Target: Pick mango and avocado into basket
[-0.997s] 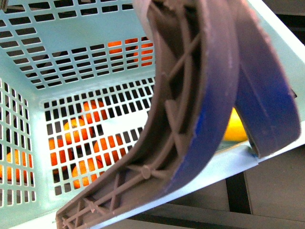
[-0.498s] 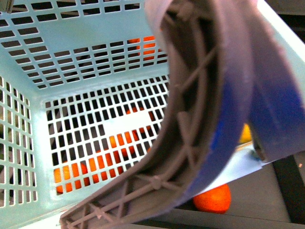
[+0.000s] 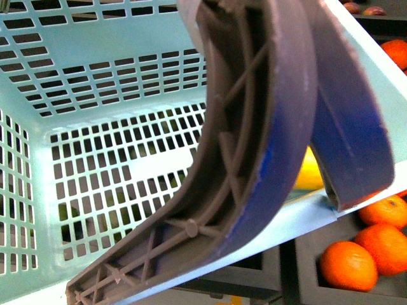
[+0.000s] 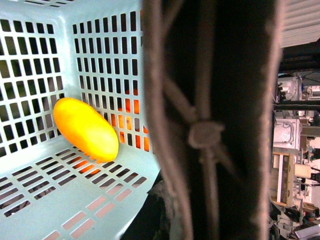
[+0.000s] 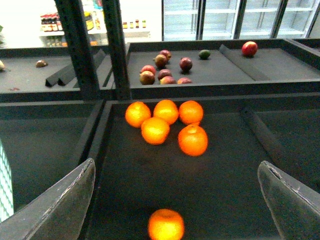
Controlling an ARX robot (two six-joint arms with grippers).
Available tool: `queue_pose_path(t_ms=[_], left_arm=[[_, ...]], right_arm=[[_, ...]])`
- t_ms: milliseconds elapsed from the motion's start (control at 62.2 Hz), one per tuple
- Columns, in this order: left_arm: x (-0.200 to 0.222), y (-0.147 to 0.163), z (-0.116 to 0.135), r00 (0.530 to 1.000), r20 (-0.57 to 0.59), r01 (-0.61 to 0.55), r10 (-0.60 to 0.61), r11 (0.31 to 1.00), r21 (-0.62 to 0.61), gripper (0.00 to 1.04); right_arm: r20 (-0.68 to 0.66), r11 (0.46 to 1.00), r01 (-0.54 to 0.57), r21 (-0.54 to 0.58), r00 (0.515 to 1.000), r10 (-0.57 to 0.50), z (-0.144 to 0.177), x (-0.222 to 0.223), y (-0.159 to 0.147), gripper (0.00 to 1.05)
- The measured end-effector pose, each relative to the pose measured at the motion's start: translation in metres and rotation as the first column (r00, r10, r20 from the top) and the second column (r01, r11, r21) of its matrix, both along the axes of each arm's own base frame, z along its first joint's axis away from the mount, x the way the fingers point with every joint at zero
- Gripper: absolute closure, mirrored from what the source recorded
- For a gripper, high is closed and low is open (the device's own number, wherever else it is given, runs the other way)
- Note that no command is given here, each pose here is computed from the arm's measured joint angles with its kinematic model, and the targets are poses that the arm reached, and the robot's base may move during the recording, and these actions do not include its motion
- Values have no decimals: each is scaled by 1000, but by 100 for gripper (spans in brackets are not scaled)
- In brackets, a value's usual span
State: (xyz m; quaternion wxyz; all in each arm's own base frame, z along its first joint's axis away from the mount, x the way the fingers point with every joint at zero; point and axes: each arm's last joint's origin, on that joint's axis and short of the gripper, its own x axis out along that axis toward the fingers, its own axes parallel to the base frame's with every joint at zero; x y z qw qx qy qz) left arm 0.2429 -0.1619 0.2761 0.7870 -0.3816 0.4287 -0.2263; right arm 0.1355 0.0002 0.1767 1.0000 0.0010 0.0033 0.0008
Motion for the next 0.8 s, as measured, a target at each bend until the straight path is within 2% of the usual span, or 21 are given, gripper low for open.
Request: queue_pose_path(t_ms=[804], left_arm=[[0, 0, 1, 1000, -2, 4, -4, 1000, -5, 101]], right_arm=[[0, 1000, 2, 0, 1000, -2, 0, 0, 0, 9]])
